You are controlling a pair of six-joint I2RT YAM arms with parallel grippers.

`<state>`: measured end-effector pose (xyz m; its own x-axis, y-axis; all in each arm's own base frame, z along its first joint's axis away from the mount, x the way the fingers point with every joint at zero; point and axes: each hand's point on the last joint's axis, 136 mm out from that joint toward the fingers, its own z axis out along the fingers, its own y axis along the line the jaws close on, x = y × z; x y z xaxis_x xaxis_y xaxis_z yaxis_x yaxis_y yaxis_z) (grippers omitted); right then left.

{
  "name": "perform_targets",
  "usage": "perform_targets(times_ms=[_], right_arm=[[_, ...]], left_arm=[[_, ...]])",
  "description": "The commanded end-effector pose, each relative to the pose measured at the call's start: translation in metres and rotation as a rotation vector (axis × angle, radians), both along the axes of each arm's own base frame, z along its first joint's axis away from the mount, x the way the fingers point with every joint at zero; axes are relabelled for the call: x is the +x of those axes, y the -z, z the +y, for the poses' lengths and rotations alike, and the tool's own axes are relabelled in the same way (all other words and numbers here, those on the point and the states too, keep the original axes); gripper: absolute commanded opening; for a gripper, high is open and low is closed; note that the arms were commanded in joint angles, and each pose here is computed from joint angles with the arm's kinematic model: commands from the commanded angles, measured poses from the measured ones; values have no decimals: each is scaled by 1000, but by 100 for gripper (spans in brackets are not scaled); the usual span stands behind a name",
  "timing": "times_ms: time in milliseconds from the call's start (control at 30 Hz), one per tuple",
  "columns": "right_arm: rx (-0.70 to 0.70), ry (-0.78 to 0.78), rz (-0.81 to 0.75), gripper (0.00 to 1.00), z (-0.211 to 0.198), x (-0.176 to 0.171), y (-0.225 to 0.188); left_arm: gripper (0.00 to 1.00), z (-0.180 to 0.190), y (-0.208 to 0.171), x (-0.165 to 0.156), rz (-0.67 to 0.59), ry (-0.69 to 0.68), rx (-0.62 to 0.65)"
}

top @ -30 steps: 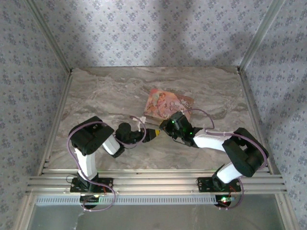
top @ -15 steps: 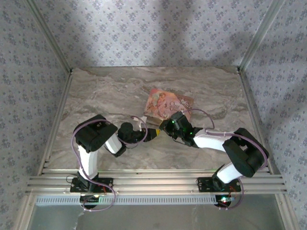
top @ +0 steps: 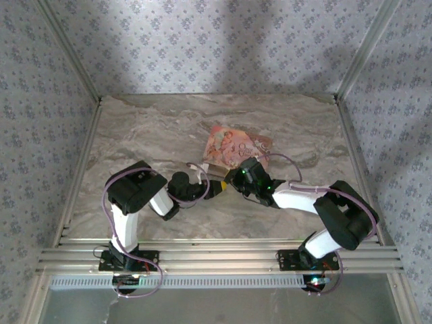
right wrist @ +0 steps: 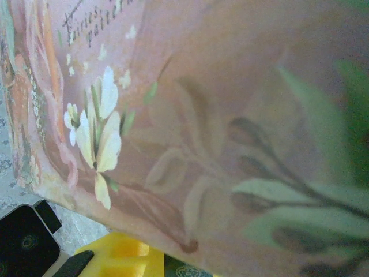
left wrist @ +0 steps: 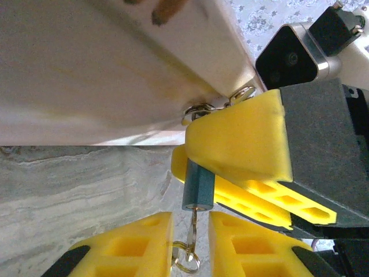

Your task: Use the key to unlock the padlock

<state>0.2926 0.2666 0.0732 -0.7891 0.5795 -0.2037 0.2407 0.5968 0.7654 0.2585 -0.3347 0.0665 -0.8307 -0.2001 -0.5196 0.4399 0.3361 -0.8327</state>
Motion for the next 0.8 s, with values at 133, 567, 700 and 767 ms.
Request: perform_targets(times_ms=[133, 567, 700, 767], right_arm=[[50, 15, 64, 0, 2, -7, 0], [43, 19, 59, 0, -1, -7, -2], [42, 12, 62, 0, 0, -9, -2], [39, 9, 63, 0, 1, -10, -1]], left_arm=[[21, -1, 3, -4, -6, 7, 2], [8, 6, 9, -6, -4, -16, 26], [0, 2, 3, -4, -19, -4, 12], [0, -1, -2, -3, -28, 1, 0]])
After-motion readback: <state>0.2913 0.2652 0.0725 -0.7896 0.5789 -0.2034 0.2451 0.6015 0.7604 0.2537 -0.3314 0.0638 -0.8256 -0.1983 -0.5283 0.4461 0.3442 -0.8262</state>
